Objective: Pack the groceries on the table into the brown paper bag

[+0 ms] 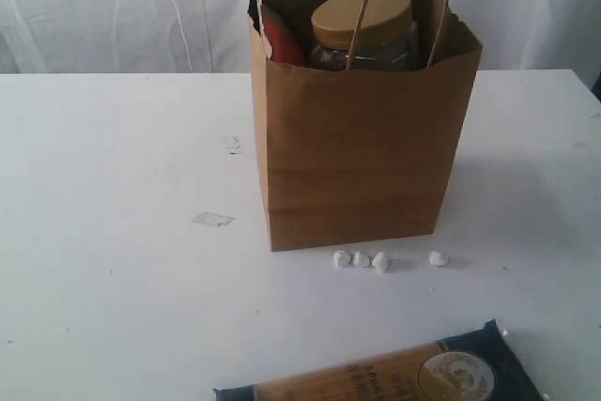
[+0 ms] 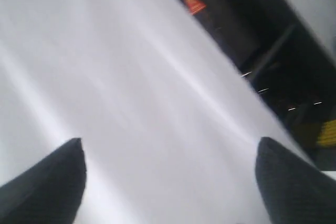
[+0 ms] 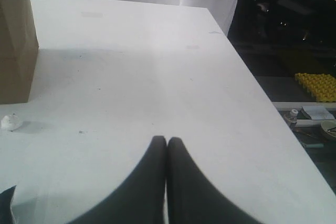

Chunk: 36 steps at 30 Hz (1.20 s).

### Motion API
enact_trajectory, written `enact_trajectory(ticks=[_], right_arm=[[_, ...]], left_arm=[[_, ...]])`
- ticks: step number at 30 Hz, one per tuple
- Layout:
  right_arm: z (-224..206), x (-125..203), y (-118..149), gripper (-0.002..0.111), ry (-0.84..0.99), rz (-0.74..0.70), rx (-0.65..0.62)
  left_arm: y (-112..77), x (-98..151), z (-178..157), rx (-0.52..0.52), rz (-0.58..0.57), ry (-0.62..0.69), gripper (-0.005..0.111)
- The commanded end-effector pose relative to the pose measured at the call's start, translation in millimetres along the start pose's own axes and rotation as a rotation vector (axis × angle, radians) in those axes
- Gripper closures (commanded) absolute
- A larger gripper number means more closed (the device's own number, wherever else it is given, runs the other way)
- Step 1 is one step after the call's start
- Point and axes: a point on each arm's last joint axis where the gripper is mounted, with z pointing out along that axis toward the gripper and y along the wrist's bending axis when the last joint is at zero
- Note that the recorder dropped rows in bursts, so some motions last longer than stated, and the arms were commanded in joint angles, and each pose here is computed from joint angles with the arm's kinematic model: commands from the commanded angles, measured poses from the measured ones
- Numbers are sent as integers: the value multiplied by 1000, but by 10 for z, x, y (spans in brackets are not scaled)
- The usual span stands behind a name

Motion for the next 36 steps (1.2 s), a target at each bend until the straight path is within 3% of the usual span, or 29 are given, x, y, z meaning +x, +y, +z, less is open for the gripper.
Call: enact_trajectory(ticks=[1,5,7,9,11,14,18,21,24,25,27,29,32,36], right_arm=[[-3,-8,-2,108,-15,0,3],[-3,-8,-2,108,-15,0,3],[-3,-8,-2,108,-15,0,3],[-3,-8,-2,108,-15,0,3],[-3,-6,-2,108,-13,0,3],[-3,-6,-2,108,-13,0,3],[-3,-6,-2,108,-13,0,3],[-3,-6,-2,108,-13,0,3],[-3,-6,-2,108,-13,0,3],[-3,-6,-2,108,-13,0,3],[-3,-6,-2,108,-13,0,3],[-3,-6,-2,108,-13,0,3],[-3,-6,-2,108,-13,0,3],[-3,-6,-2,108,-13,0,3]], left_arm=[[474,1,-359,-462,17,277,62],[741,330,-776,-929,37,721,106],[815,602,-987,-1088,101,963,106],[871,924,-1162,-1134,150,1140,107],[886,1286,-1368,-1100,136,1292,107],[793,1892,-1827,-1068,-100,1460,107],[447,2504,-2515,-1076,-422,1599,107],[112,2751,-2950,-1229,-677,1549,107],[-228,2855,-3165,-1298,-918,1369,107],[-290,2858,-3213,-1309,-972,1302,107],[-358,2832,-3177,-1233,-1031,1148,107],[-374,2723,-3103,-1165,-1044,983,107],[-330,2460,-3003,-1086,-921,800,107],[-314,2011,-3021,-1147,-784,656,107]])
